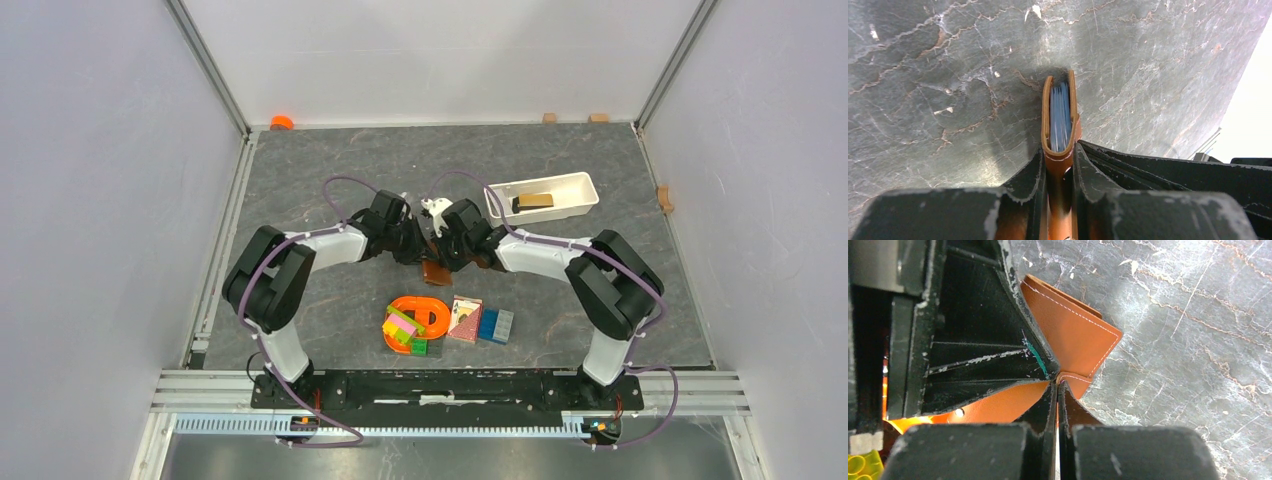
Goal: Put the credit cards into the card holder
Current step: Close the card holder at the center of the board.
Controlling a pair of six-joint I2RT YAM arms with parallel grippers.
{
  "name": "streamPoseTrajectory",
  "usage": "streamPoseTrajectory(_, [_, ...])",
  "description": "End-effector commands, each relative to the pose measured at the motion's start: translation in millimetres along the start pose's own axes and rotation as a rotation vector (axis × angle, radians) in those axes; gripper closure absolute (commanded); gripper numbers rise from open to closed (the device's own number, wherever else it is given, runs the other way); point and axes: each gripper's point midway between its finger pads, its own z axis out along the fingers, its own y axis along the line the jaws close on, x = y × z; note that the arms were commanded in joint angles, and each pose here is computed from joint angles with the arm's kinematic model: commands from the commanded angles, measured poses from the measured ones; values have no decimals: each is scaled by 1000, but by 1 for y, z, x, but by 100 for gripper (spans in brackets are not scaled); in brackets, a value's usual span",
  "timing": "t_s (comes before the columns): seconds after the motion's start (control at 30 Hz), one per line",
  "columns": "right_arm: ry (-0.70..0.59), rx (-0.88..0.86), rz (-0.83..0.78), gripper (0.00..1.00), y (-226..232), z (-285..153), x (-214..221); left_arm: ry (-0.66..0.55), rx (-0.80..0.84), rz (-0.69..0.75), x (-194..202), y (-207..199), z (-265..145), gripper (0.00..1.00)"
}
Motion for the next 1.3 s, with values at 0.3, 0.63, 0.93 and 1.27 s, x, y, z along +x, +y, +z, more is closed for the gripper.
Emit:
streamPoseTrajectory(0.3, [-35,-558,127,100,165,-9,-32,-26,-3,48,24,-4,31,98])
streamPoseTrajectory(0.63, [-7,-526,239,100,184,0,-31,-54,-1,68,25,-5,32,98])
streamPoseTrajectory(0.93, [-43,-522,325,100,208,1,-46,-91,-15,81,27,-5,32,98])
streamPoseTrajectory(1.27, [-49,-563,344,100,243,10,-58,-110,3,62,29,-8,29,98])
